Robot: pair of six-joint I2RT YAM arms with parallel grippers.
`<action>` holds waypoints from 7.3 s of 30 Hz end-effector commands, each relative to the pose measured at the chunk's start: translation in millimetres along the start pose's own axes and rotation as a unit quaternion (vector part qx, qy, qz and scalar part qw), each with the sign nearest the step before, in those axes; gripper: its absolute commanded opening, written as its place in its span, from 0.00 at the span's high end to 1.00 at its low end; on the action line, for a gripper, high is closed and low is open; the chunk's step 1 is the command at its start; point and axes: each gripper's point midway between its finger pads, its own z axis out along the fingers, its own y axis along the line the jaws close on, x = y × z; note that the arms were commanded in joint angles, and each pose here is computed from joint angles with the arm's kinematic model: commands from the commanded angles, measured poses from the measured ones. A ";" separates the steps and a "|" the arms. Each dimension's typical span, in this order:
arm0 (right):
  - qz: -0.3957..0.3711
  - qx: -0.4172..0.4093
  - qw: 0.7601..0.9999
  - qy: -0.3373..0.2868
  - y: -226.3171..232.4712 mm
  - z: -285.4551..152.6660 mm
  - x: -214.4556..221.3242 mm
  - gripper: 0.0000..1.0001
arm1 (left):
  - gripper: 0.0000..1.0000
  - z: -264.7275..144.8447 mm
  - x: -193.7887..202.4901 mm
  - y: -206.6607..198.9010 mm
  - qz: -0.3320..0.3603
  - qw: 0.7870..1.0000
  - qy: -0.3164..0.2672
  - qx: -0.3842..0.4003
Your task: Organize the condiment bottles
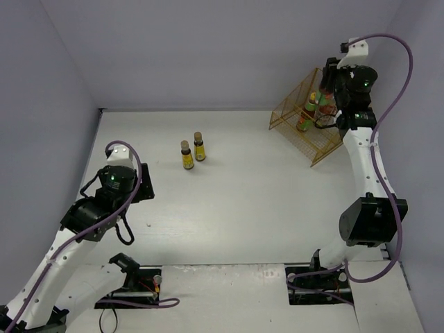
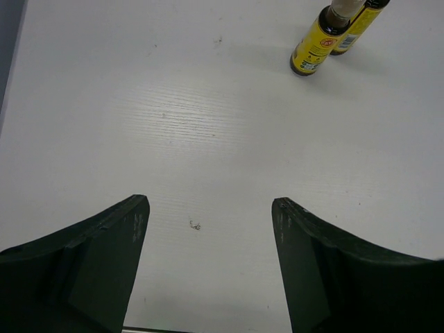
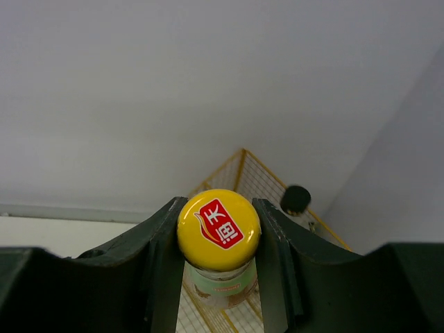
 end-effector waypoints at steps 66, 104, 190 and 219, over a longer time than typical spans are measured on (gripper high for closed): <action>0.025 -0.087 0.996 0.011 50.2 -34.1 31.1 0.27 | 0.29 21.5 -1.6 -19.5 -0.013 1.000 0.001 0.018; 0.051 -0.398 0.909 0.110 447.0 -28.7 184.5 0.53 | 0.29 -14.5 10.5 25.0 -0.023 0.999 0.007 -0.043; 0.021 -0.239 0.970 0.040 215.8 -24.1 64.1 0.23 | 0.29 34.4 -9.3 -21.5 0.008 1.000 0.002 -0.003; 0.047 -0.450 0.886 0.099 498.9 -77.6 165.5 0.30 | 0.29 -19.7 3.3 21.0 -0.036 0.999 0.000 -0.031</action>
